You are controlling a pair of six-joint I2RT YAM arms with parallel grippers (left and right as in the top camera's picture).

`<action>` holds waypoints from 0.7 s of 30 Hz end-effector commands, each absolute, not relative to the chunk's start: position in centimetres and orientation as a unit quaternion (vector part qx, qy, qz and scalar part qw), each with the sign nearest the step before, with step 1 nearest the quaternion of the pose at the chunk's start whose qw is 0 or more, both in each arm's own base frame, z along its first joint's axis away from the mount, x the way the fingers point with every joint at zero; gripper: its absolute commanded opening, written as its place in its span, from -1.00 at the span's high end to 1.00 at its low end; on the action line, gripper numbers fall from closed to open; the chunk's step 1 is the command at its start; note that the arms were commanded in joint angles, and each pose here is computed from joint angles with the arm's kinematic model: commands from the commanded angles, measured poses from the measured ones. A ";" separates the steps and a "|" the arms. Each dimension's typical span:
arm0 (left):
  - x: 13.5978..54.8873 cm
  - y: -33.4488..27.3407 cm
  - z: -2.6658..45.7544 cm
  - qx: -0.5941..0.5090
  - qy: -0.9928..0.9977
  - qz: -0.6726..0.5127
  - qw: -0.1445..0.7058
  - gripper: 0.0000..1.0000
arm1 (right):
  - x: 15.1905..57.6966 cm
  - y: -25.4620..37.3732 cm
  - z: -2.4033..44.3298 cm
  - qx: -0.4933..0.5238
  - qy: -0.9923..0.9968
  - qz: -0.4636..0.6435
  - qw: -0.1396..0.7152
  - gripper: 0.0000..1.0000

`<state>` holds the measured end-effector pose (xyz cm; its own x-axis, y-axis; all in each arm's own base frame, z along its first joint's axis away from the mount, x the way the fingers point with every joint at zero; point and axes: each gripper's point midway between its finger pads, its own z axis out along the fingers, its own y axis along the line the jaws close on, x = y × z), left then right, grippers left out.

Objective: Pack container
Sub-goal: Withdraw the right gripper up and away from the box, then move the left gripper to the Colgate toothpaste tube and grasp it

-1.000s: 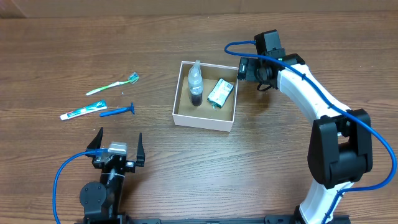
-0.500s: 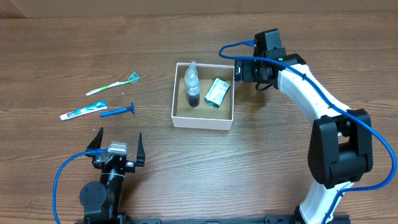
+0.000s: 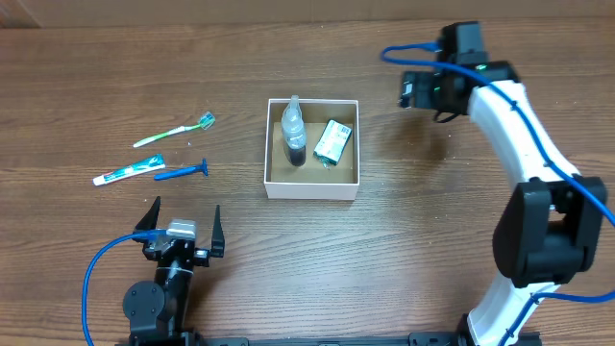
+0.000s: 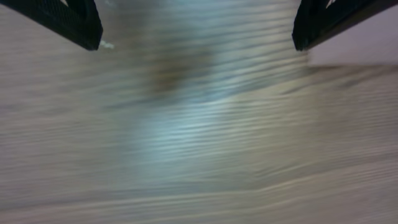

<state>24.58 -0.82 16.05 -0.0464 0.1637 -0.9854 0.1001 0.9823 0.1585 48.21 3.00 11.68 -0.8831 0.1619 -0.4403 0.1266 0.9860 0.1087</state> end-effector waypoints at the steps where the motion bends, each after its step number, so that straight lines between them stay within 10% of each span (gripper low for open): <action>1: 24.3 -1.3 17.7 0.030 0.716 -0.056 0.695 -1.00 | 48.1 -3.4 14.9 0.171 0.951 0.000 0.257 -1.00; 9: 17.6 0.4 29.7 -0.073 0.777 -0.046 0.624 -1.00 | 46.6 -6.0 14.3 0.199 0.953 -0.011 0.229 -1.00; 21: 24.5 -2.0 17.2 -0.163 0.953 -0.150 0.207 -1.00 | 46.6 -6.0 14.3 0.199 0.953 -0.011 0.229 -1.00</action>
